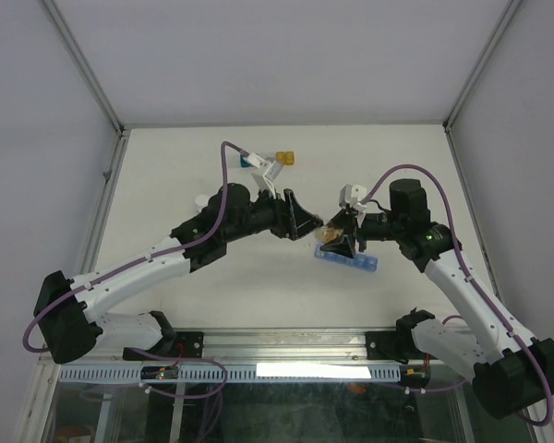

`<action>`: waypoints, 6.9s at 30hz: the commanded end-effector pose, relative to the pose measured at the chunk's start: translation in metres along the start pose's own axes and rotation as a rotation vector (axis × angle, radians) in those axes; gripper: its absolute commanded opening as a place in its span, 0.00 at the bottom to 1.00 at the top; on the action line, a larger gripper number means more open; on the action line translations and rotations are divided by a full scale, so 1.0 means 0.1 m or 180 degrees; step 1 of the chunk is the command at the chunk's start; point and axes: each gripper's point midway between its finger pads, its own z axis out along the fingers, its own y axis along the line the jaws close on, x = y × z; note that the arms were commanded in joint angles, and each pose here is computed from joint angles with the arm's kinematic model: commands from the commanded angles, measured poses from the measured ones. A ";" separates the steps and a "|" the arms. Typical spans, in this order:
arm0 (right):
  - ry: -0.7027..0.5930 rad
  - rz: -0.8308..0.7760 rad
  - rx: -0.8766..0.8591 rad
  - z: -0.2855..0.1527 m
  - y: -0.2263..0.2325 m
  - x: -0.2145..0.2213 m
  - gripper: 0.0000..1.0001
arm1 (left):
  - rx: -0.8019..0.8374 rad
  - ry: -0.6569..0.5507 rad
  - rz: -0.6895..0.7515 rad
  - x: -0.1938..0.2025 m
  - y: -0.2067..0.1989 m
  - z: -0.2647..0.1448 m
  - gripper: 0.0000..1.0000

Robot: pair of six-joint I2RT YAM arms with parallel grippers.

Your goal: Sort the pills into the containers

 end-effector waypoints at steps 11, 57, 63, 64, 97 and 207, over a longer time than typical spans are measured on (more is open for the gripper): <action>-0.0130 -0.0209 0.0042 -0.01 -0.06 -0.15 0.00 | 0.0405 0.0105 0.0143 -0.02 -0.34 0.02 0.30; -0.0112 -0.0197 0.0000 0.00 -0.04 -0.12 0.00 | 0.0136 -0.0622 0.0247 -0.34 0.16 -0.44 0.81; -0.0111 -0.0198 -0.0002 0.00 -0.04 -0.12 0.00 | -0.0257 -0.0360 0.0555 -0.29 0.06 -0.21 0.81; -0.0110 -0.0198 0.0000 0.00 -0.04 -0.12 0.00 | -0.0245 -0.0337 0.0571 -0.30 0.04 -0.18 0.81; -0.0123 -0.0209 -0.0003 -0.01 -0.03 -0.14 0.00 | 0.0489 0.0316 0.0582 0.10 -0.32 0.10 0.42; -0.0155 -0.0191 -0.0071 -0.02 -0.01 -0.12 0.00 | 0.0670 -0.0766 0.0455 -0.25 -0.08 -0.55 0.83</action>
